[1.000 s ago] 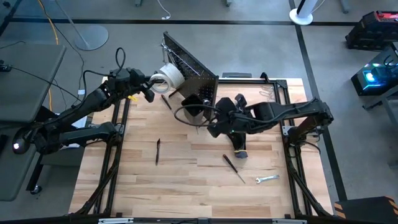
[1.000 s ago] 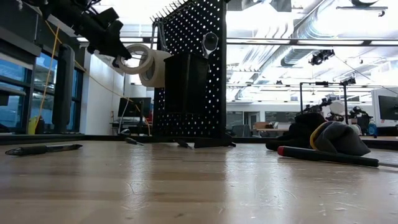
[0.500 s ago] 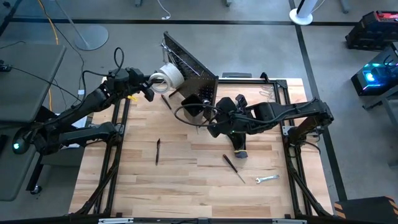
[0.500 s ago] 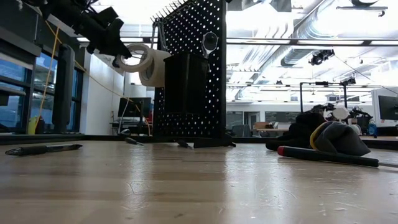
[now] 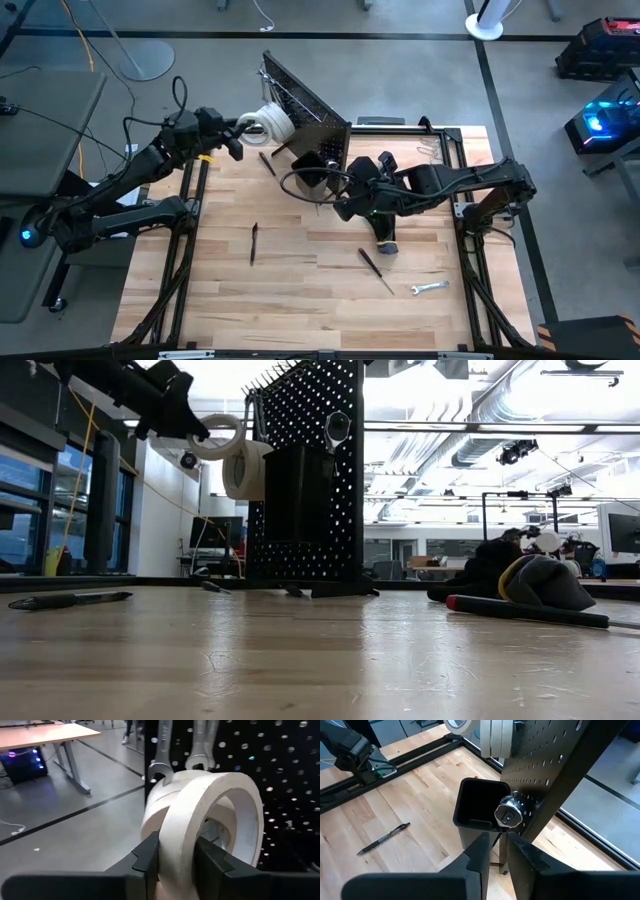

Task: Hang tools onto peg board
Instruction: Hang the masking tape onto the pegboard

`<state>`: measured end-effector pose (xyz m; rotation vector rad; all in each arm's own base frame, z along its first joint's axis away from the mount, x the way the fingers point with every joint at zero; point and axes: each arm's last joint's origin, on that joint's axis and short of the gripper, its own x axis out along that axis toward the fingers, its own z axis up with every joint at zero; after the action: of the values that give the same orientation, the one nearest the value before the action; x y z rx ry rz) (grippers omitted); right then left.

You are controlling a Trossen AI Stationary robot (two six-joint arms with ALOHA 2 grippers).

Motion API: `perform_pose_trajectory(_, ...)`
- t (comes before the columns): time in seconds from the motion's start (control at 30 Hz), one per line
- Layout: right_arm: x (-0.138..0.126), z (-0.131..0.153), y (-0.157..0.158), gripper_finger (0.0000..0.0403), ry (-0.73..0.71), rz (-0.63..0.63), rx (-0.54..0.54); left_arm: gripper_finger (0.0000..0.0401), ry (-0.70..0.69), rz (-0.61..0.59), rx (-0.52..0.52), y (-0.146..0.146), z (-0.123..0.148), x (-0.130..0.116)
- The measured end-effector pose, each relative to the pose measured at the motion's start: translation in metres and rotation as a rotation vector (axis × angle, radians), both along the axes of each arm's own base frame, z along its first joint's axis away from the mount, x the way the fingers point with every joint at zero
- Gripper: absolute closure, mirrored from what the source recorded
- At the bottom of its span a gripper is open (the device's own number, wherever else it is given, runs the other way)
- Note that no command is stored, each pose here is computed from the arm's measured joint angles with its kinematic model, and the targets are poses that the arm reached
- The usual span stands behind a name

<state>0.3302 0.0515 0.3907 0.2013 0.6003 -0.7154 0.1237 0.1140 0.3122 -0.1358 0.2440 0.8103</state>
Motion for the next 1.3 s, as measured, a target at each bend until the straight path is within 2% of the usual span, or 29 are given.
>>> perform_pose_trajectory(0.23,-0.0007,0.0,0.0042,0.0345,-0.003,0.01,0.004,0.0262,0.004,0.032,0.005,0.0007,0.0,-0.0007)
perform_pose_trajectory(0.37,-0.0013,-0.0004,0.0057,0.0345,-0.001,0.012,0.008,0.0224,-0.009,-0.072,-0.007,-0.0015,0.0002,0.0015)
perform_pose_trajectory(0.53,-0.0015,-0.0005,0.0057,0.0345,0.002,0.013,0.007,0.0194,0.034,-0.103,0.031,-0.0019,-0.0002,0.0018)
perform_pose_trajectory(0.9,-0.0014,-0.0006,0.0057,0.0345,0.003,0.013,0.007,0.0187,0.057,-0.029,0.055,-0.0002,0.0002,0.0002)
perform_pose_trajectory(1.17,-0.0019,-0.001,0.0056,0.0345,0.01,0.013,0.006,0.0187,0.087,0.128,0.079,0.0034,0.0001,-0.0028)
perform_pose_trajectory(1.3,-0.0019,-0.001,0.0056,0.0345,0.01,0.013,0.006,0.0187,0.093,0.14,0.075,0.0055,-0.0013,-0.0009)
